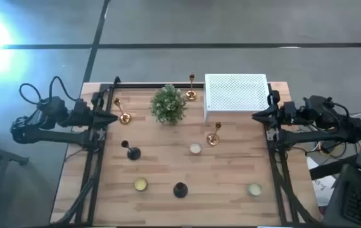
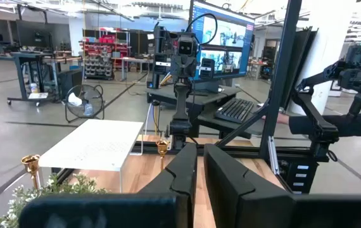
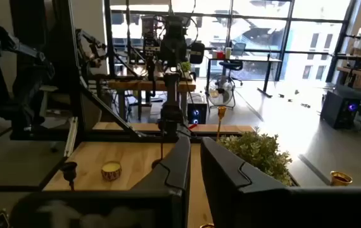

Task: Pick & Place candle stick holders

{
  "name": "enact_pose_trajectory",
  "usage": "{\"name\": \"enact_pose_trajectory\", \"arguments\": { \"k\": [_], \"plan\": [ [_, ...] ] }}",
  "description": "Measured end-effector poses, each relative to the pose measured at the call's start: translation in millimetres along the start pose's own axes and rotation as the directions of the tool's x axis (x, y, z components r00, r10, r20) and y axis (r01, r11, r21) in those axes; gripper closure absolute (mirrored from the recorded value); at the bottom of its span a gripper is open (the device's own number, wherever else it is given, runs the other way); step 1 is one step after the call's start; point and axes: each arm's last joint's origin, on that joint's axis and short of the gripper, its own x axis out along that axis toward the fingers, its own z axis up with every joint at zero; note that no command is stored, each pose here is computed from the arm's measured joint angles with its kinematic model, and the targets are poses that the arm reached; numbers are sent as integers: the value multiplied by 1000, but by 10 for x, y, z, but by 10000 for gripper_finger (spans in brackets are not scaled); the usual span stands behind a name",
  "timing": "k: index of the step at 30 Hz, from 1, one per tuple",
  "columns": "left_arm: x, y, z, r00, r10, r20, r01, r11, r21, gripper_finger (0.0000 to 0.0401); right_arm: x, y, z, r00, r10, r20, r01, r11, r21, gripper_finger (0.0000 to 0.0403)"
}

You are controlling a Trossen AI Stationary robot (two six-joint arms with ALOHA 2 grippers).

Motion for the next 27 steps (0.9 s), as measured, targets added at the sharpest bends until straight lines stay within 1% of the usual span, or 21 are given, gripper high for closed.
{"name": "enact_pose_trajectory", "arguments": {
  "k": [25, 26, 27],
  "plan": [
    [0, 0, -1, 1000, 0, 0, 0, 1000, 0, 366, 0, 0, 0, 1000, 0, 0, 0, 1000, 0, 369],
    [0, 0, -1, 1000, 0, -1, 0, 1000, 0, 366, 0, 0, 2, 1000, -1, 2, 1, 1000, -5, 369],
    [0, 0, -1, 1000, 0, 0, 0, 1000, 0, 366, 0, -1, 15, 1000, -2, 15, 3, 999, -41, 369]
  ]
}}
